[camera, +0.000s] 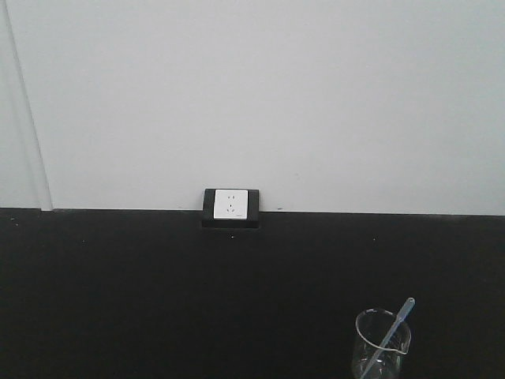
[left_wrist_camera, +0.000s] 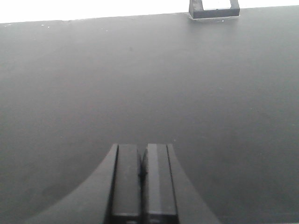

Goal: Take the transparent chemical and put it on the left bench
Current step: 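Move the right gripper above the transparent pipette standing in the beaker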

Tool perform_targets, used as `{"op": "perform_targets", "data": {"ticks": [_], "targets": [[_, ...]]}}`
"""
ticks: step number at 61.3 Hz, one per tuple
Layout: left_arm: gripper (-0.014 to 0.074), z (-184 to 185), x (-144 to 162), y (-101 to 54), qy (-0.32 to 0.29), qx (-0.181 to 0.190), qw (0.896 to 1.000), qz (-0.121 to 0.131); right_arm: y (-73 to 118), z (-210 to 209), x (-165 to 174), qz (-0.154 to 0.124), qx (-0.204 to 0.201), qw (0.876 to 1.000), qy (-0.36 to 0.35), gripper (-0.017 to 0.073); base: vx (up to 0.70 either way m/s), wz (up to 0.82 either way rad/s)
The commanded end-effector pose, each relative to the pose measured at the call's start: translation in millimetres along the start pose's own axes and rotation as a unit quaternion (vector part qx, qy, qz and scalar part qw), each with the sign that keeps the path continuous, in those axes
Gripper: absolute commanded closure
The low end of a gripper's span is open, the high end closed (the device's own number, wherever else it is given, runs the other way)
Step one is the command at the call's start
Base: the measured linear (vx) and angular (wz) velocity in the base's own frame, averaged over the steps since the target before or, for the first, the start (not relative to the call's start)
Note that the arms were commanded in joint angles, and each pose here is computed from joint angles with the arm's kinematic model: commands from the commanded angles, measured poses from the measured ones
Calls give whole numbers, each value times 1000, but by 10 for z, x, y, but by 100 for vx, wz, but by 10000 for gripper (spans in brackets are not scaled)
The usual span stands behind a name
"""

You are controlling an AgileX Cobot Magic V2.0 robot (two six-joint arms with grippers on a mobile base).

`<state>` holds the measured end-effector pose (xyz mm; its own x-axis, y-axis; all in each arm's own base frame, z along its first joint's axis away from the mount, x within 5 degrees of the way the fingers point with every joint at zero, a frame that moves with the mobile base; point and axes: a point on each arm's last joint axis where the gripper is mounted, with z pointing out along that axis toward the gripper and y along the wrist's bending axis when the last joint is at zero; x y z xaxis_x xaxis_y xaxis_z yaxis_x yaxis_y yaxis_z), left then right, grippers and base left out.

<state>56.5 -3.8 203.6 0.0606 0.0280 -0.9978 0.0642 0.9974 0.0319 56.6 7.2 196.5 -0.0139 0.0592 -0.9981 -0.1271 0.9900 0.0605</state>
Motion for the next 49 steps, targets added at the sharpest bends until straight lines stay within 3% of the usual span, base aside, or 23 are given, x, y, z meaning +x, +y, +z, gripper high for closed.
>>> {"op": "perform_targets", "data": {"ticks": [1,15,27,39,49], "targets": [[597,-13,-28,1,-41,-1,999,-4,4,-2,-62,-3,-2,999,-42,567,0,0],[597,-13,-28,1,-41,-1,999,-4,7,-4,-88,-3,-3,998,-55,567,0,0],[597,-13,-28,1,-41,-1,999,-4,32,-65,-430,-4,-10,991,-136,567,0,0],[597,-13,-28,1,-41,-1,999,-4,64,42,-965,-40,-5,989,-139,567,0,0],[597,-13,-28,1,-41,-1,999,-4,89,510,-1364,-70,-2,993,-97,567,0,0]]}}
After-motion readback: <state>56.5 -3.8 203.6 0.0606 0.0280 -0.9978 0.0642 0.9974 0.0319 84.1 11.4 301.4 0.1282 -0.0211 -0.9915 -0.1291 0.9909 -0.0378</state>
